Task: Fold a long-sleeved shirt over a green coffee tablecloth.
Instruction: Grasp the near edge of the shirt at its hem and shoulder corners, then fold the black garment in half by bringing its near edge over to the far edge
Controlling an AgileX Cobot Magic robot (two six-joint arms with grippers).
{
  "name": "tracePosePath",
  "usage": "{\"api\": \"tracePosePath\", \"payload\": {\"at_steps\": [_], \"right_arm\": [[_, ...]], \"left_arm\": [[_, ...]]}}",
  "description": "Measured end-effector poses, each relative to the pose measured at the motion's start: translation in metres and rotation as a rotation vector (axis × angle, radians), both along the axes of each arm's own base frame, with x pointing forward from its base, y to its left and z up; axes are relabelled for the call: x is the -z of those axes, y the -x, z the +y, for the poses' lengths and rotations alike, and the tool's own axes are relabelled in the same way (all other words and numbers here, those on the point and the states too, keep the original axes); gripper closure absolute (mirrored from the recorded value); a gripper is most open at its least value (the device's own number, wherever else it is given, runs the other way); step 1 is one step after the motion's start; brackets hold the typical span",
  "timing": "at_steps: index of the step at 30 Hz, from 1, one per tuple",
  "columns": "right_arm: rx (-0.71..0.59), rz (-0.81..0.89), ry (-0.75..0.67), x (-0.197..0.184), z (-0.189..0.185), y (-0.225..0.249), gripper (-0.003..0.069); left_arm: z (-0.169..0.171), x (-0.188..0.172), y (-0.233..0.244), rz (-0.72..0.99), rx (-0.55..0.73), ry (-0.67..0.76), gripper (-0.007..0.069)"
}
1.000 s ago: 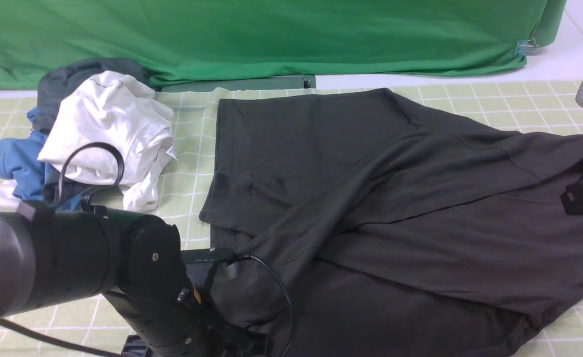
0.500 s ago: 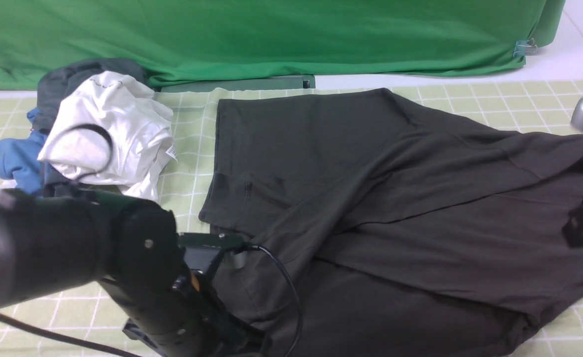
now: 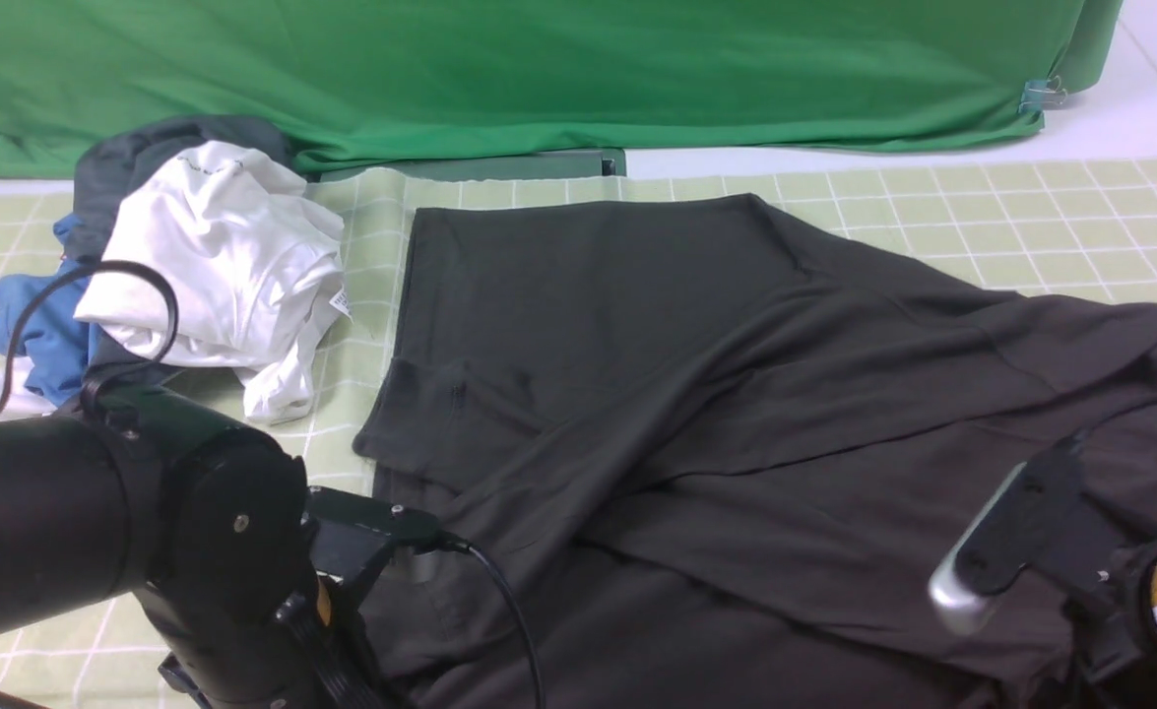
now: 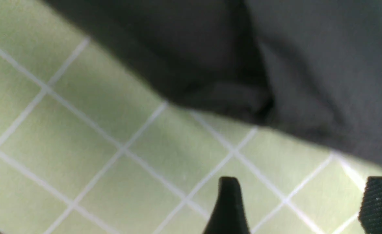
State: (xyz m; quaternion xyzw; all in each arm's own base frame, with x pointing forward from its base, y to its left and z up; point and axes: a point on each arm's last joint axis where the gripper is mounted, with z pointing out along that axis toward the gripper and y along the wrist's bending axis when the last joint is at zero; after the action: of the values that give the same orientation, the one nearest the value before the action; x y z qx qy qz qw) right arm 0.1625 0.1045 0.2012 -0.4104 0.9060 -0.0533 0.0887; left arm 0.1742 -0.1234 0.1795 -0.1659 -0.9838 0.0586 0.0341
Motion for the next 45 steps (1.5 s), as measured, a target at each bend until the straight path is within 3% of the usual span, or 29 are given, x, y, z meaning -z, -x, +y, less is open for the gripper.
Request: {"api": "tracePosePath", "payload": {"at_steps": [18, 21, 24, 25, 26, 31, 38, 45], "right_arm": [[-0.149, 0.068, 0.071, 0.045, 0.017, -0.019, 0.0181], [-0.167, 0.062, 0.071, 0.047, 0.018, -0.020, 0.0282], [-0.168, 0.066, 0.077, 0.045, 0.018, -0.021, 0.0510], [-0.167, 0.067, 0.078, 0.045, 0.018, -0.021, 0.0523], [-0.161, 0.078, 0.089, 0.042, 0.018, -0.022, 0.0600], [-0.153, 0.104, 0.096, 0.033, 0.020, -0.016, 0.0619], [-0.122, 0.208, 0.091, 0.033, 0.015, 0.033, 0.0620], [-0.050, 0.163, 0.039, 0.016, 0.014, 0.041, 0.0624]], "left_arm": [[-0.002, 0.001, -0.004, -0.051, -0.023, 0.030, 0.0600], [-0.003, 0.001, -0.005, -0.065, -0.028, 0.038, 0.0600], [-0.003, 0.001, -0.006, -0.074, -0.046, 0.044, 0.0600], [-0.003, 0.001, -0.006, -0.074, -0.046, 0.044, 0.0600], [-0.003, 0.000, -0.006, -0.068, -0.049, 0.043, 0.0600], [-0.002, -0.005, -0.003, -0.059, -0.046, 0.042, 0.0600], [0.006, -0.019, 0.022, -0.009, -0.078, 0.093, 0.0600], [0.008, -0.035, 0.031, -0.011, -0.117, 0.143, 0.0600]]}}
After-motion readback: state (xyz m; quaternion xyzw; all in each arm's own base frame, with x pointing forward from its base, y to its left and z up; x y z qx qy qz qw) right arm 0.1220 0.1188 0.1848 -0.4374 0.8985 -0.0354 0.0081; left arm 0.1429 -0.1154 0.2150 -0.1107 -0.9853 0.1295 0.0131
